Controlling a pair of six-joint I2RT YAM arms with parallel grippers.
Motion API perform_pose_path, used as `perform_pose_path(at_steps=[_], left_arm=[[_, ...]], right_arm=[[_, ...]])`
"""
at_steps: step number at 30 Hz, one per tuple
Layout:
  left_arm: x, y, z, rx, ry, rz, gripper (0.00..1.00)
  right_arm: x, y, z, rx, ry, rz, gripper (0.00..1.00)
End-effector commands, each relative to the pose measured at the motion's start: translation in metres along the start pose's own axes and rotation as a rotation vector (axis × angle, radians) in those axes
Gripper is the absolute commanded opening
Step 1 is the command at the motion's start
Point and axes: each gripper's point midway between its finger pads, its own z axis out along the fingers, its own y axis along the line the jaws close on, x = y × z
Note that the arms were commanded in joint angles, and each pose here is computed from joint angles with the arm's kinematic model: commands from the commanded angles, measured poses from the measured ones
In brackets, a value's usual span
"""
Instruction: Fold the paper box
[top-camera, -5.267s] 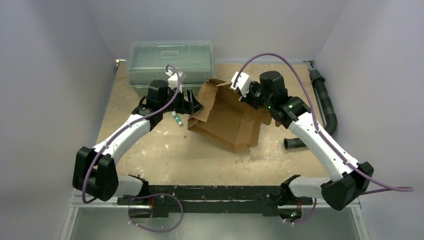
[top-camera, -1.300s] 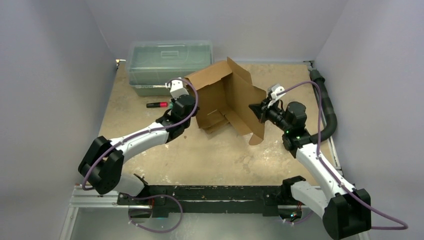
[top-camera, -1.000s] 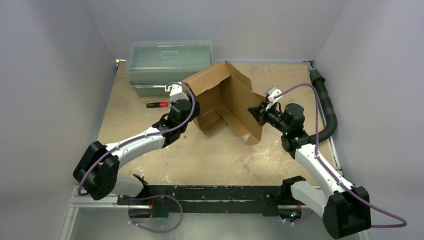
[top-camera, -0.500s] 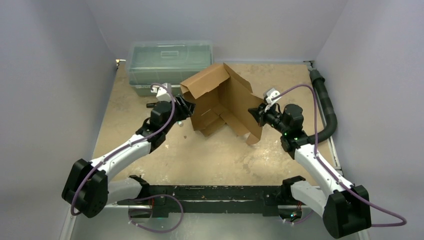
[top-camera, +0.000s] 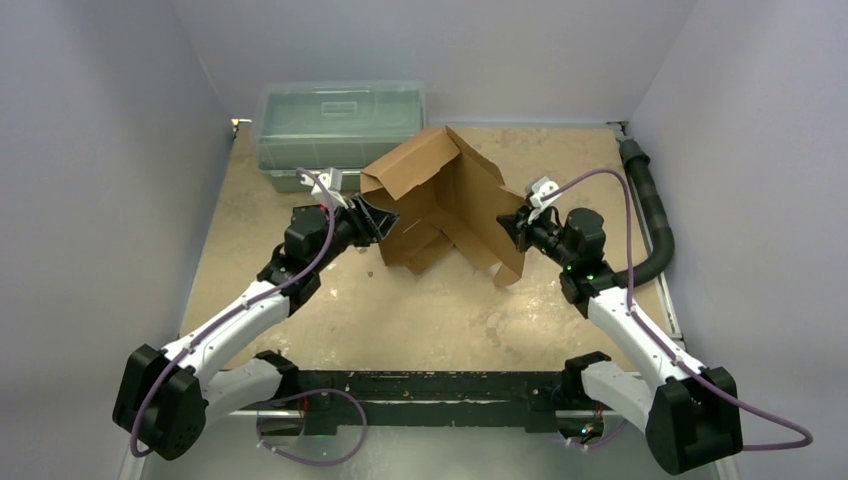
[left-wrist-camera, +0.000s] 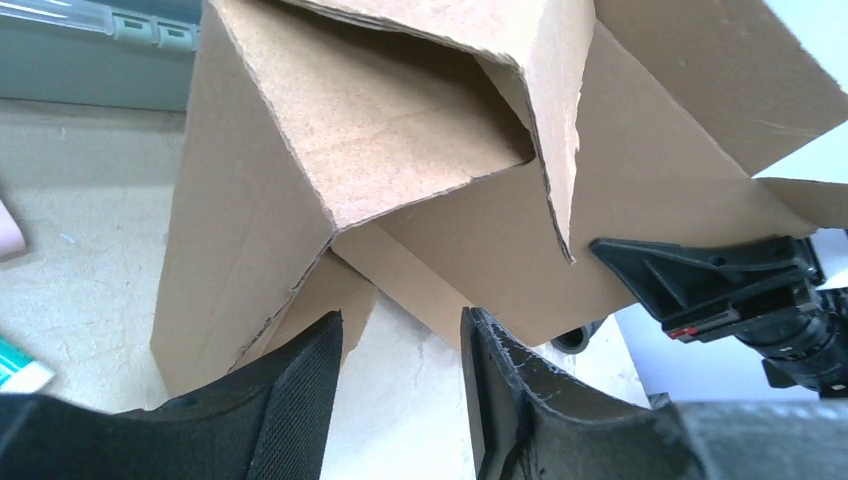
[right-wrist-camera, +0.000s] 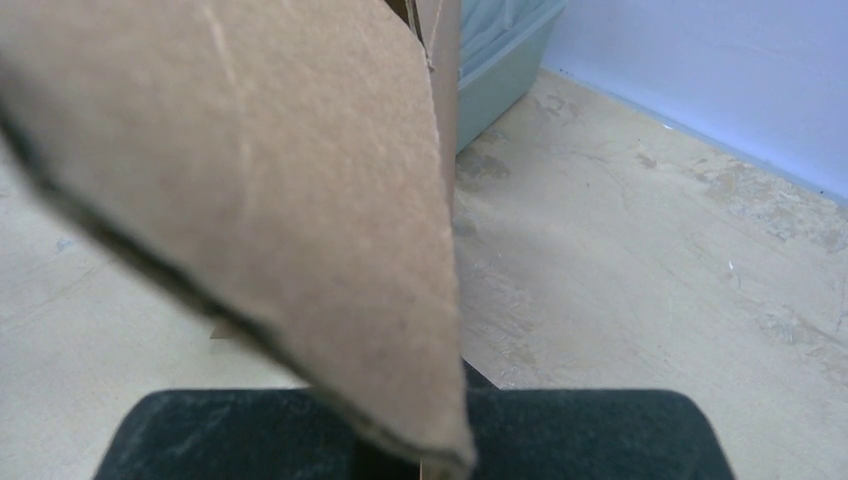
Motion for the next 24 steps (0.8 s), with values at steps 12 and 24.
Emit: perform_pose_path(at_steps=[12, 24], left_arm=[[-0.024, -0.046, -0.021, 0.166, 0.026, 0.072, 0.32], [-0.067, -0.054, -0.063, 0.009, 0.033, 0.253, 0.69]], right_arm=[[0.016, -0.005, 0.001, 0.038, 0.047, -0.025, 0.0], [0.019, -0.007, 0.002, 0.04, 0.057, -0.029, 0.0]])
